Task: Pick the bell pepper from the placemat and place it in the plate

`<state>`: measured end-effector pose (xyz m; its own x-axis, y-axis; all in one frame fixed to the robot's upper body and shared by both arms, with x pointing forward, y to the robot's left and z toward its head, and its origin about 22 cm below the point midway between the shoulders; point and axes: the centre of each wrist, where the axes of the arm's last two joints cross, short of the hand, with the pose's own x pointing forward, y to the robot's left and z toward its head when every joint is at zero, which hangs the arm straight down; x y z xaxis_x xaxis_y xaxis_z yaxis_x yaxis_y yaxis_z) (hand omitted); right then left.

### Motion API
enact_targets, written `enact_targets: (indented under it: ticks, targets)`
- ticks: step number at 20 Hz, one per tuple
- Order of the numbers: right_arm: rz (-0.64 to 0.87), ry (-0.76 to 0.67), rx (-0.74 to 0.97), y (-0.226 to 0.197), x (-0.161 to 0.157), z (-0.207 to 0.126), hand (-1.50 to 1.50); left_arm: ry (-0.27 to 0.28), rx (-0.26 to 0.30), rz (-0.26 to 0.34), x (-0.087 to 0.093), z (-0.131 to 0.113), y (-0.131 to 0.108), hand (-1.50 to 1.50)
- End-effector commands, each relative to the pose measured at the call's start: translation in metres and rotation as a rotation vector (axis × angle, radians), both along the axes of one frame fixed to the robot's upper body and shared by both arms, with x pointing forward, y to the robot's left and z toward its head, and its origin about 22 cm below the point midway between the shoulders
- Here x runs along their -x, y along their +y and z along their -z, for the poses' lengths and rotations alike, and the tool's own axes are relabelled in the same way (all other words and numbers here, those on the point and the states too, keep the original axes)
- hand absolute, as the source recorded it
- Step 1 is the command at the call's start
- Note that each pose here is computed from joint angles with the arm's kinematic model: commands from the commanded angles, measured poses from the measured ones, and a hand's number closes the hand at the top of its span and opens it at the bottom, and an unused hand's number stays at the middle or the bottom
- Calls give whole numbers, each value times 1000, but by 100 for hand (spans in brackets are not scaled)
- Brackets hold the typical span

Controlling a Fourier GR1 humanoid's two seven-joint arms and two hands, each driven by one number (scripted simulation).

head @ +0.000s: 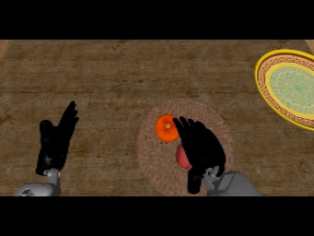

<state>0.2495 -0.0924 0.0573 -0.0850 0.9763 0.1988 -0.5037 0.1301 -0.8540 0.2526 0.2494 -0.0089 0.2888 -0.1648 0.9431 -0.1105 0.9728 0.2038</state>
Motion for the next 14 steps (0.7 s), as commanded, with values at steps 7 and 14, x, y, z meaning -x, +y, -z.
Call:
enact_targets:
  ticks: [7, 14]
  targets:
    - [-96, -89, 32, -23, -3, 12, 150, 0, 5, 1, 11, -3, 1, 0]
    - [-32, -300, 69, -34, -10, 1, 150, 8, 11, -15, 14, 8, -8, 0]
